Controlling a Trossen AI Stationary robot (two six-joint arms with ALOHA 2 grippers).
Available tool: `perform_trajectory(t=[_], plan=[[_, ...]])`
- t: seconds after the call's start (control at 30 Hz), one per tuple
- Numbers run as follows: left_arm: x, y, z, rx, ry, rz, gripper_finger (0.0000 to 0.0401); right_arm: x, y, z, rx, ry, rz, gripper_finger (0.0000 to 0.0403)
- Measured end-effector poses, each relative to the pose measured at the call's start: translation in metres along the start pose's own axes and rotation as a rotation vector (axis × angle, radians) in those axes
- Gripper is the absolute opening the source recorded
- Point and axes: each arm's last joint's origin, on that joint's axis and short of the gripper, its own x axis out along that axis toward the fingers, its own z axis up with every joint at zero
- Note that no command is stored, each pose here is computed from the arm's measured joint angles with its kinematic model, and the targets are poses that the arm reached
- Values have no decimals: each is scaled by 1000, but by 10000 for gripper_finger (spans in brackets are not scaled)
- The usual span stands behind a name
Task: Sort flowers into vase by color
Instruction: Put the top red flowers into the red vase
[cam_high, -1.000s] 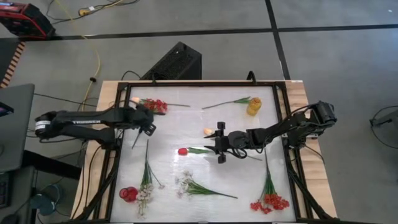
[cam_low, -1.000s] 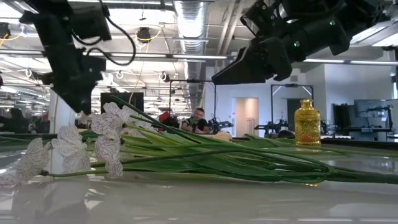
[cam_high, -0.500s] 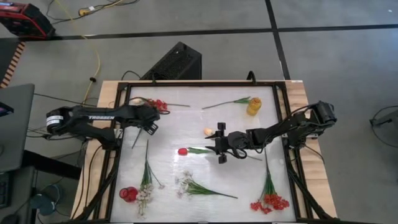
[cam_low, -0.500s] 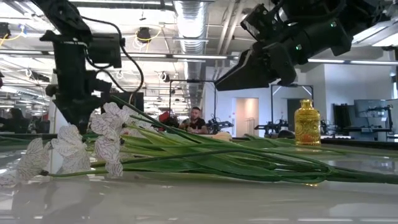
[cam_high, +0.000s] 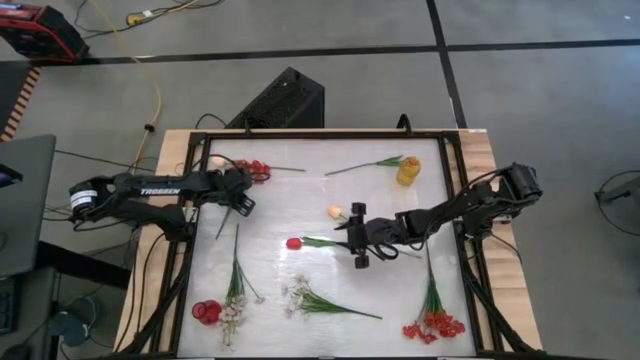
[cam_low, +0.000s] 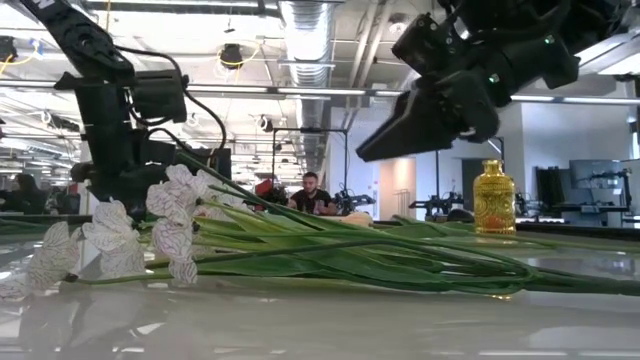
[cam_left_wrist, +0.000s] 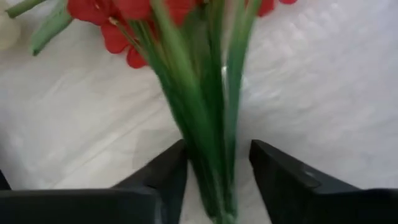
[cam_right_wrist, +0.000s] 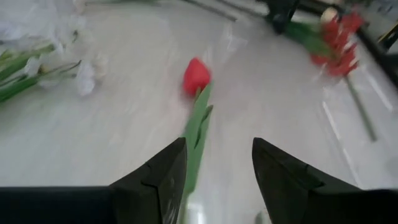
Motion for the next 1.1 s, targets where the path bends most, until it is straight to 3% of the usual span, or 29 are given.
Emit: perform_trajectory(t=[0.23, 0.43, 0.57, 0.73, 0.9, 1.1], plan=[[-11, 1, 5, -32, -124, -5, 14, -5, 16, -8, 132, 89, 48, 209], [-33, -1, 14, -14, -327, -114, 15, -12, 36, -11, 301, 127, 90, 209], [-57, -6, 21, 17, -493, -302, 15, -17, 48, -8, 347, 106, 114, 209], [-90, -13, 21, 128, -653, -654, 15, -22, 58, -6, 358, 68, 92, 209], [-125, -21, 8, 280, -759, -1008, 16, -25, 64, 0, 361, 13, 115, 209], [-161, -35, -15, 386, -877, -1286, 16, -25, 65, 1, 361, -1, 122, 209]])
